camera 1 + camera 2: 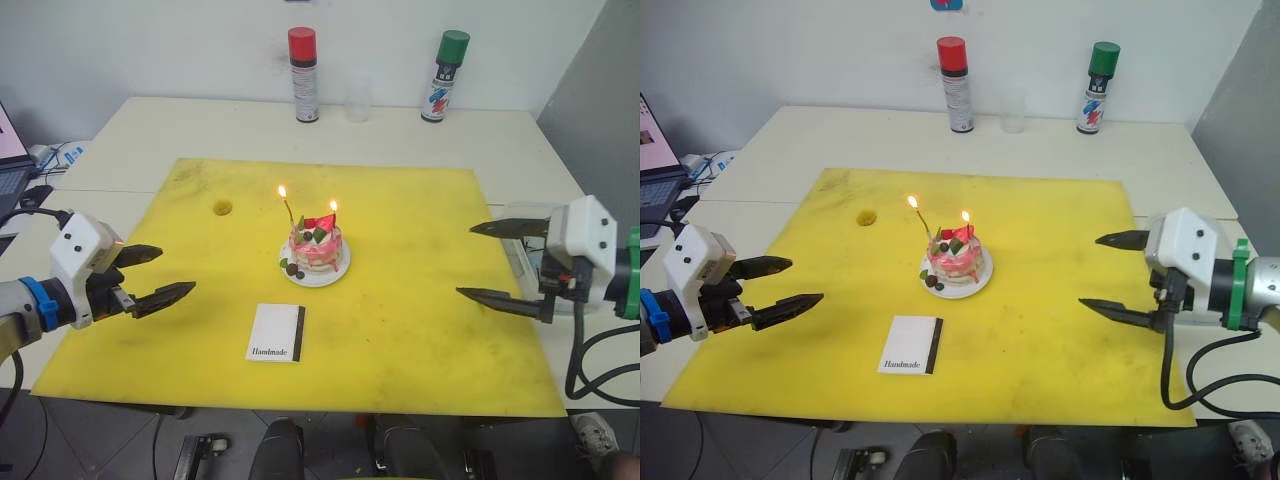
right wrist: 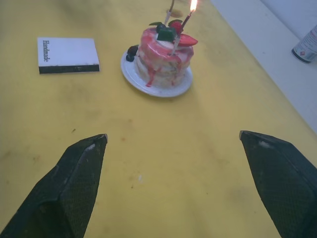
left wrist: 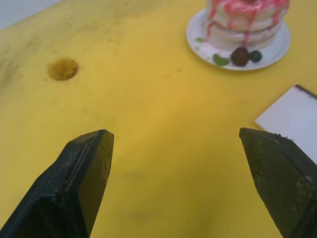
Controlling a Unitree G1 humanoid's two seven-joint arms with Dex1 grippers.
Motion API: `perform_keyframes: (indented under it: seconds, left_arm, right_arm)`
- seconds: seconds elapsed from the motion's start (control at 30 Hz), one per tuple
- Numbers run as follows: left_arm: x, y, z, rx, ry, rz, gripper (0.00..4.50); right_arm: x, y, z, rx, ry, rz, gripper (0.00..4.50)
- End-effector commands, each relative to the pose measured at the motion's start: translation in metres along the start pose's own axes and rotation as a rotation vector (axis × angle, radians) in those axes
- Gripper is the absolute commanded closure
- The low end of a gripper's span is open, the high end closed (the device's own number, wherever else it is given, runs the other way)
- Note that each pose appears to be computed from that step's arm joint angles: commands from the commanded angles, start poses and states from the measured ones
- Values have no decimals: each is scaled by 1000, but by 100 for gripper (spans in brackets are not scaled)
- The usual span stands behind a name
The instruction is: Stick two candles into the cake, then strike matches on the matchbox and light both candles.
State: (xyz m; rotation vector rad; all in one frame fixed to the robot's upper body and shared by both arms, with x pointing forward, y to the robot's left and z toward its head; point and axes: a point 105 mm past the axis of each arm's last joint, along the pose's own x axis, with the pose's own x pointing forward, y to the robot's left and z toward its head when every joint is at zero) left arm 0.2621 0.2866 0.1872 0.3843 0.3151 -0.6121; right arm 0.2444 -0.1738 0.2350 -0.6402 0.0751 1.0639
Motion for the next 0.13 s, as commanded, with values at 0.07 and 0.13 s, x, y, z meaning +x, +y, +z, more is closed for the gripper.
perform_keyframes:
  seconds: [0.07, 0.13]
  left_arm:
    - [-4, 10, 13, 60, -38, 18, 2]
    - [-4, 8, 15, 49, -52, -5, 2]
  right_arm:
    - [-9, -8, 15, -60, -28, 1, 0]
    - [-8, -9, 17, -63, -32, 5, 0]
